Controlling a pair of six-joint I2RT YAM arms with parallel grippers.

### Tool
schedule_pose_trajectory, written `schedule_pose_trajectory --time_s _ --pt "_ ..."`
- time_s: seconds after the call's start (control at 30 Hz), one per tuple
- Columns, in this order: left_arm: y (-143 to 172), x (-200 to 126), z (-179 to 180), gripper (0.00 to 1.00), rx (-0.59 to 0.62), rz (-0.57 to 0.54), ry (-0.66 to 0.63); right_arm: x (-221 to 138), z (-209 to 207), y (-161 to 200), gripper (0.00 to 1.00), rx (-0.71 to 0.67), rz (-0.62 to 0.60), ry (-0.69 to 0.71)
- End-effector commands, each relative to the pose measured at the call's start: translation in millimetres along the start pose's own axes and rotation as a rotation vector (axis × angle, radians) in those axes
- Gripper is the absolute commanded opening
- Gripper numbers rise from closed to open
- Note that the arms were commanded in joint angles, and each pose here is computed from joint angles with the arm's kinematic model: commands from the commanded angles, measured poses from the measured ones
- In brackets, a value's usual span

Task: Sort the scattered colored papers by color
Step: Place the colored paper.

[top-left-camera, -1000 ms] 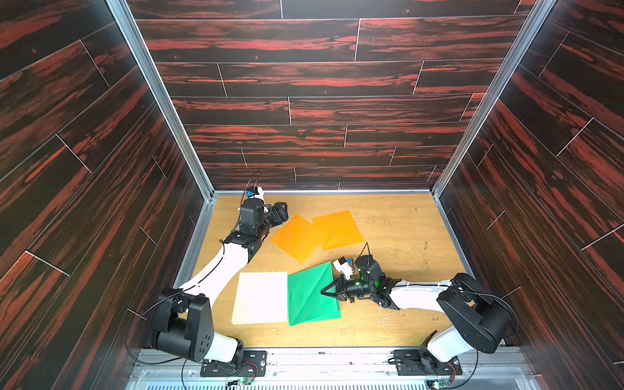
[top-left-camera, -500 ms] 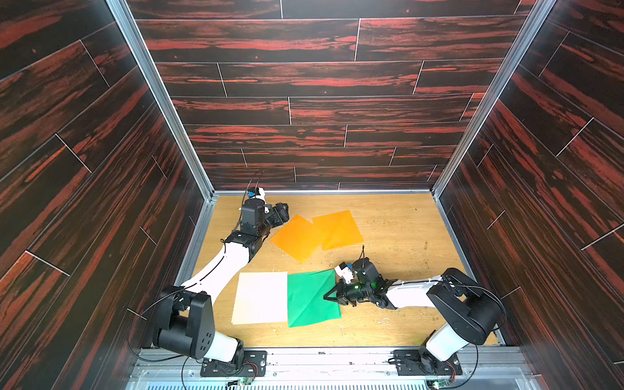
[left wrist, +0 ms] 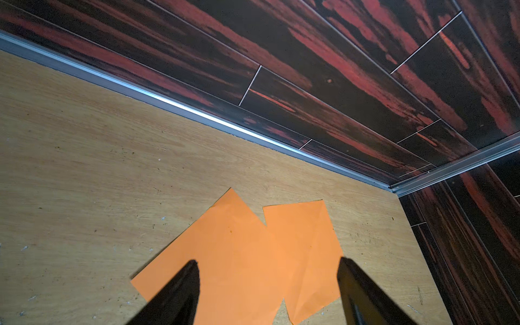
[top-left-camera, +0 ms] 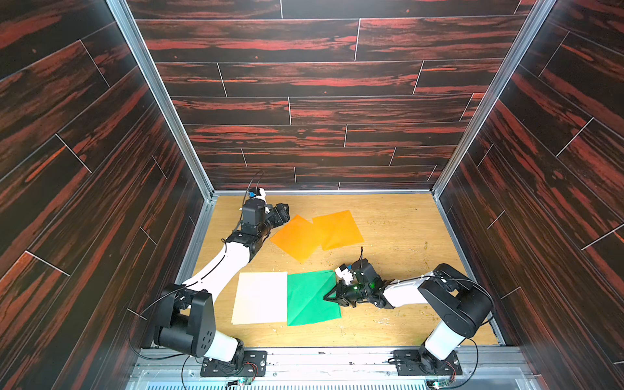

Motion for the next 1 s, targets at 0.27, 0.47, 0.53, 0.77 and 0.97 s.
schedule_pose_trajectory --time_s 0.27,0.47,0.53,0.77,0.97 --pt "8.5 5.9 -2.5 0.81 -0.007 0.019 0.021 -12.2 -2.3 -3.4 0.44 -0.02 -0.055 0.067" --pt "10.9 7.8 -2.3 0.81 -0.008 0.028 0.023 -29.8 -10.5 -4.7 0.54 -0.019 -0.129 0.151" --pt "11.7 8.5 -2.6 0.81 -0.007 0.035 0.024 -38.3 -13.0 -3.1 0.55 -0.016 -0.153 0.178" --pt "13.4 14.3 -5.7 0.81 -0.002 0.061 0.035 -81.2 -16.6 -9.1 0.57 -0.052 -0.309 0.343" --pt "15.4 33.0 -16.3 0.81 -0.001 0.116 0.064 -131.6 30.4 -49.6 0.63 -0.113 -0.496 0.319"
Point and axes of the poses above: each gripper's point midway between its finger pads, its own x axis out along the fingers, its own z axis along the line the jaws close on, y = z × x, the point moved 2 cm from there along -x, back along the fingers, and after that the axes turned 12 degrees about x, right-handed, at the moved point
